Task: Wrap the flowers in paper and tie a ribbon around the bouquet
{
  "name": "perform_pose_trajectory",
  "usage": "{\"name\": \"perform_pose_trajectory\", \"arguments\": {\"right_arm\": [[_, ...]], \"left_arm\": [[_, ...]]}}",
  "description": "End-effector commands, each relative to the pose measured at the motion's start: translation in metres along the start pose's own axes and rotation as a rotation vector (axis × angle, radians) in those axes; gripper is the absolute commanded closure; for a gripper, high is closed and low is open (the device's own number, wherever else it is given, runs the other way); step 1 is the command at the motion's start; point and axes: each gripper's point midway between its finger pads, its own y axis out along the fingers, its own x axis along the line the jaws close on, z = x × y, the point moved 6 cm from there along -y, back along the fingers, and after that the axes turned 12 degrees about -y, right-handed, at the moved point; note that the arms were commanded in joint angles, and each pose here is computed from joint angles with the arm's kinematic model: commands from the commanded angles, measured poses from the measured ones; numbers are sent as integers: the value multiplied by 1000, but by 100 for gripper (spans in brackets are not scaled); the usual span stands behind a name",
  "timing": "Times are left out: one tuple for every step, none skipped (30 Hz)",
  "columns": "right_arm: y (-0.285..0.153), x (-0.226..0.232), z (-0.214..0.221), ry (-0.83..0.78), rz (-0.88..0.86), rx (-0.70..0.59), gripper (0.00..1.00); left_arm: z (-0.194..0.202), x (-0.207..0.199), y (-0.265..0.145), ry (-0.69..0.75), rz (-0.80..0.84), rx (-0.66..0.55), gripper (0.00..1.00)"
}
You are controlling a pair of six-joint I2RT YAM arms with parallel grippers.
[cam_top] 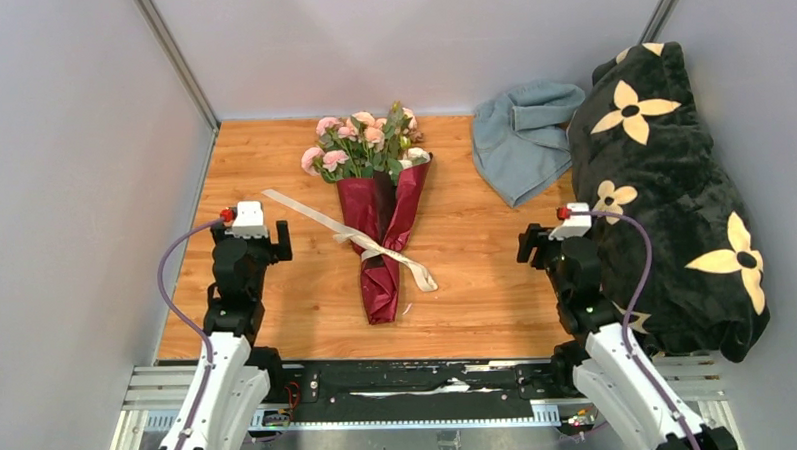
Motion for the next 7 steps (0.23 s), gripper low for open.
{"name": "perform_pose_trajectory", "arguments": {"right_arm": [[-12, -23, 9, 170, 238, -37, 28], [-14, -25, 11, 194, 268, -52, 28], [-15, -27, 11, 216, 286, -64, 27], [-16, -28, 10, 231, 302, -68, 27], [-17, -30, 9, 232, 314, -64, 27], [-18, -31, 7, 228, 325, -58, 27], [-20, -33, 4, 208, 330, -56, 27]], "left_arm": [[8, 12, 2, -32, -99, -29, 0], [9, 11, 3, -35, -85, -30, 0], [9, 9, 3, -39, -72, -31, 0], [9, 8, 3, -42, -64, -34, 0], [9, 7, 3, -38, -55, -38, 0], [9, 7, 3, -30, -52, -44, 0], [10, 8, 3, -25, -53, -49, 0]]}}
